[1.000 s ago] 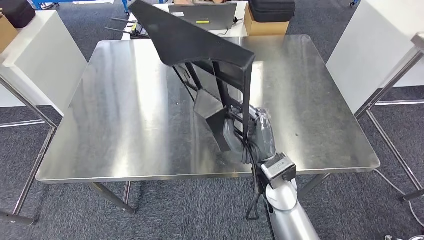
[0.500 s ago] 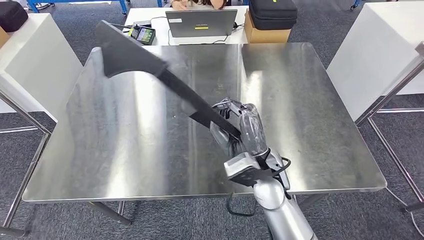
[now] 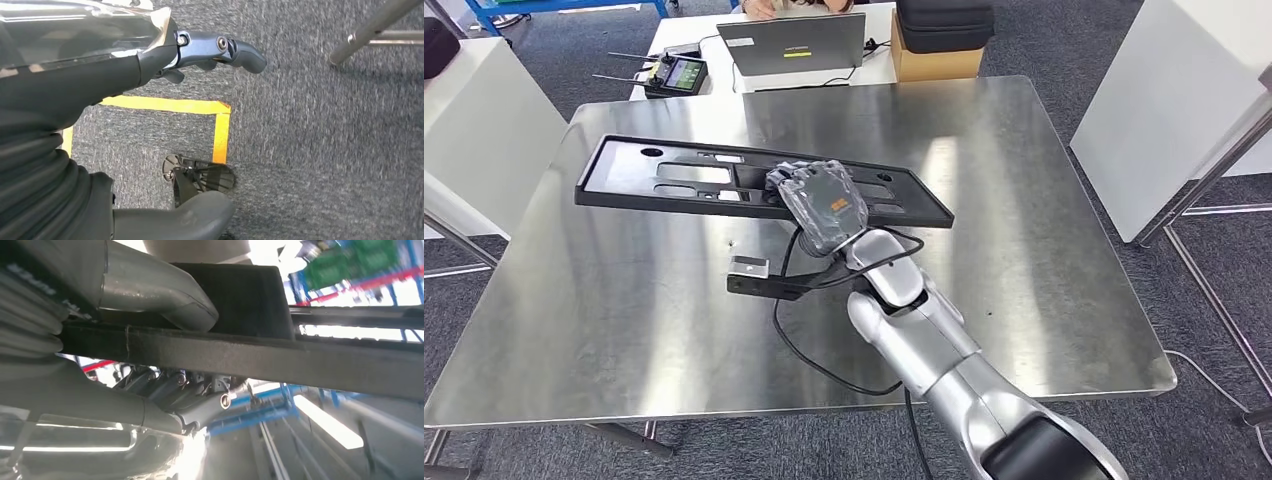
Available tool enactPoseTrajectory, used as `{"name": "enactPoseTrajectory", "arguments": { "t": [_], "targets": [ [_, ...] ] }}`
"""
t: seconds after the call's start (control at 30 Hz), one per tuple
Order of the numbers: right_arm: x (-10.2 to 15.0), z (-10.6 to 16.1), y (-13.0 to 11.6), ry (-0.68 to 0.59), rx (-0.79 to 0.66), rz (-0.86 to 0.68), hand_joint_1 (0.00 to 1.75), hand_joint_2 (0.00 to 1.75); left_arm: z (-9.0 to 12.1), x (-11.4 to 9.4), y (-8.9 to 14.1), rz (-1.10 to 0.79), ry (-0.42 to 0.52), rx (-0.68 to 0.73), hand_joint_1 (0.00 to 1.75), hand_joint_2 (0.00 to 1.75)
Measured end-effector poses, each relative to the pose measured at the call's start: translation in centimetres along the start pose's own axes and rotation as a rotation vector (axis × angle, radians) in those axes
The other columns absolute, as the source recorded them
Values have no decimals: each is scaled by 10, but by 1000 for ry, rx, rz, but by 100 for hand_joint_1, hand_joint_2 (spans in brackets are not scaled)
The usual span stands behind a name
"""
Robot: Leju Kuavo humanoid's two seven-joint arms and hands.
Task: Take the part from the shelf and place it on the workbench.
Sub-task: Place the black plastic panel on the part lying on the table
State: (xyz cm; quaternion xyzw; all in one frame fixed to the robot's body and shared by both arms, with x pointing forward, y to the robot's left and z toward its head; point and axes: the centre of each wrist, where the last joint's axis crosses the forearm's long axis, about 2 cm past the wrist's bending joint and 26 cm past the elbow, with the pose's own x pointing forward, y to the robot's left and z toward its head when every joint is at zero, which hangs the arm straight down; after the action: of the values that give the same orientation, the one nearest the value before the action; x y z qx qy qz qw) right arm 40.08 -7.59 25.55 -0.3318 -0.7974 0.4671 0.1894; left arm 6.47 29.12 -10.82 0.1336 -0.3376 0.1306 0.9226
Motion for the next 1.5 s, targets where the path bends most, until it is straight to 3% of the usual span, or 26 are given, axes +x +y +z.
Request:
{"name": "enactPoseTrajectory", "arguments": {
  "t": [0.13, 0.27, 0.63, 0.77, 1.17, 1.3, 1.5],
  "targets": [
    [4, -12, 16, -19, 149, 74, 175, 175, -1, 1, 0, -7, -3, -1, 0, 175],
    [7, -7, 33, -1, 310, 123, 175, 175, -1, 2, 0, -12, -7, -5, 0, 175],
    [-8, 13, 52, 148, 519, 170, 175, 175, -1, 1, 0, -30, 2, 5, 0, 175],
    [-22, 23, 56, 250, 561, 177, 0, 0, -1, 1, 0, -44, 1, 4, 0, 175],
    [-60, 48, 56, 435, 604, 164, 0, 0, -2, 1, 3, -24, -14, -14, 0, 175],
    [-64, 52, 56, 453, 610, 163, 0, 0, -2, 1, 3, -13, -14, -13, 0, 0],
    [-68, 54, 56, 484, 591, 129, 0, 0, -2, 1, 3, -10, -15, -19, 0, 0]
  ]
}}
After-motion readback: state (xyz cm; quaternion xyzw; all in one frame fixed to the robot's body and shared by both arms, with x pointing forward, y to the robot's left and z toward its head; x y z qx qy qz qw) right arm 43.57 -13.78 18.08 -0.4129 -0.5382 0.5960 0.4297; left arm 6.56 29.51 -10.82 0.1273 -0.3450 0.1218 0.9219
